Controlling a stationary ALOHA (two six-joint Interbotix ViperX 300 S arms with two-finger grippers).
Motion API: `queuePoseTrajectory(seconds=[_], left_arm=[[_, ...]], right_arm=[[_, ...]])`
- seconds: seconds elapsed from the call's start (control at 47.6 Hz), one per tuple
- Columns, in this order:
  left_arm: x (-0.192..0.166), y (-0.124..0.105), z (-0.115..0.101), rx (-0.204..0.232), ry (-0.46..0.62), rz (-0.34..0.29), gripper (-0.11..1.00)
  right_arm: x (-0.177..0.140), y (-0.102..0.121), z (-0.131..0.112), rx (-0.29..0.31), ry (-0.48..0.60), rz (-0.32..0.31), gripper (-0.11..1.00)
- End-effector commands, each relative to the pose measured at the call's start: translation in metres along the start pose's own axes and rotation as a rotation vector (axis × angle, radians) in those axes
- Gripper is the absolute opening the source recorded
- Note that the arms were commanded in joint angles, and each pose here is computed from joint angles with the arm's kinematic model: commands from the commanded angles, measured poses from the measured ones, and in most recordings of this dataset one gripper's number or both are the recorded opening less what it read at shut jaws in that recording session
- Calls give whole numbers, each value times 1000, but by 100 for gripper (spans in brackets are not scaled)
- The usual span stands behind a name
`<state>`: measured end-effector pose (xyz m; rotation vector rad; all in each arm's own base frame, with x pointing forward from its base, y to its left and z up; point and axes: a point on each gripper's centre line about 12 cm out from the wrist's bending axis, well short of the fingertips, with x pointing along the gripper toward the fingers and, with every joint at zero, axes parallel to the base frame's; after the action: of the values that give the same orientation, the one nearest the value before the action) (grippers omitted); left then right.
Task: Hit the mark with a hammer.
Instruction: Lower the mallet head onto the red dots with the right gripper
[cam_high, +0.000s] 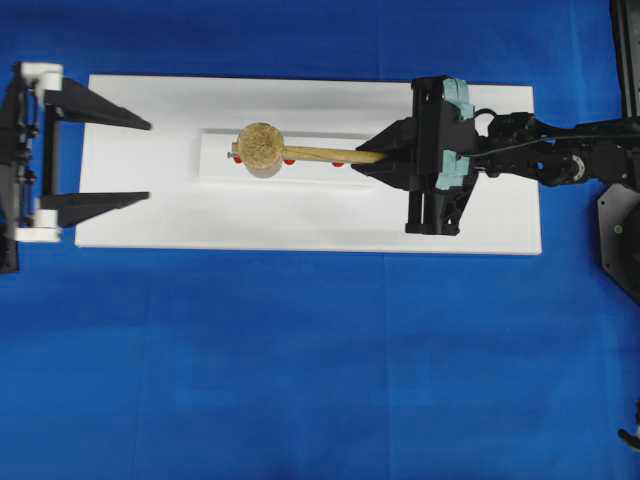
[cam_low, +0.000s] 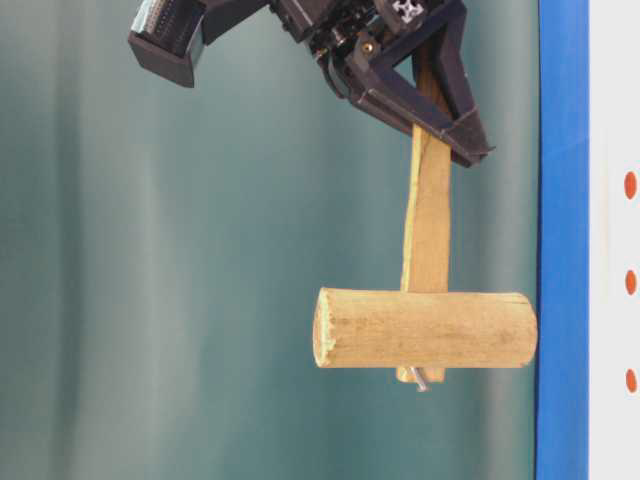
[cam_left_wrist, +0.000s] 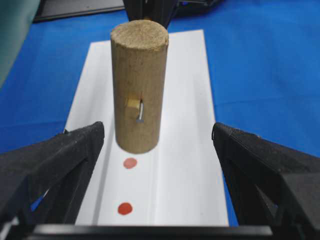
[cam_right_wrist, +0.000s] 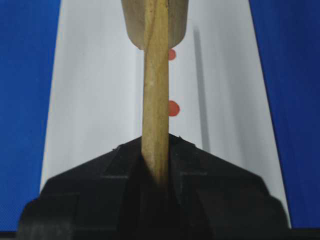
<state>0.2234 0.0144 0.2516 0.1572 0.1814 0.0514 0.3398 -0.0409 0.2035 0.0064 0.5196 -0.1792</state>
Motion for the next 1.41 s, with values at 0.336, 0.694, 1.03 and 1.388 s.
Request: queuePoseTrajectory(seconds=[0.336,0.694,1.03,1.388], left_arm=[[-12,0,-1,-8,-6,4,87],[-12,0,-4,-10,17,0,86],[-12,0,-4,-8,17,0,86],[-12,0,-5,-11,17,0,86]], right_arm=[[-5,-8,18,13,-72,-43,0],[-4,-24,19,36,-72,-81,0],[14,-16,30,55,-63,-56,0],[33,-11,41,51,-60,-37,0]])
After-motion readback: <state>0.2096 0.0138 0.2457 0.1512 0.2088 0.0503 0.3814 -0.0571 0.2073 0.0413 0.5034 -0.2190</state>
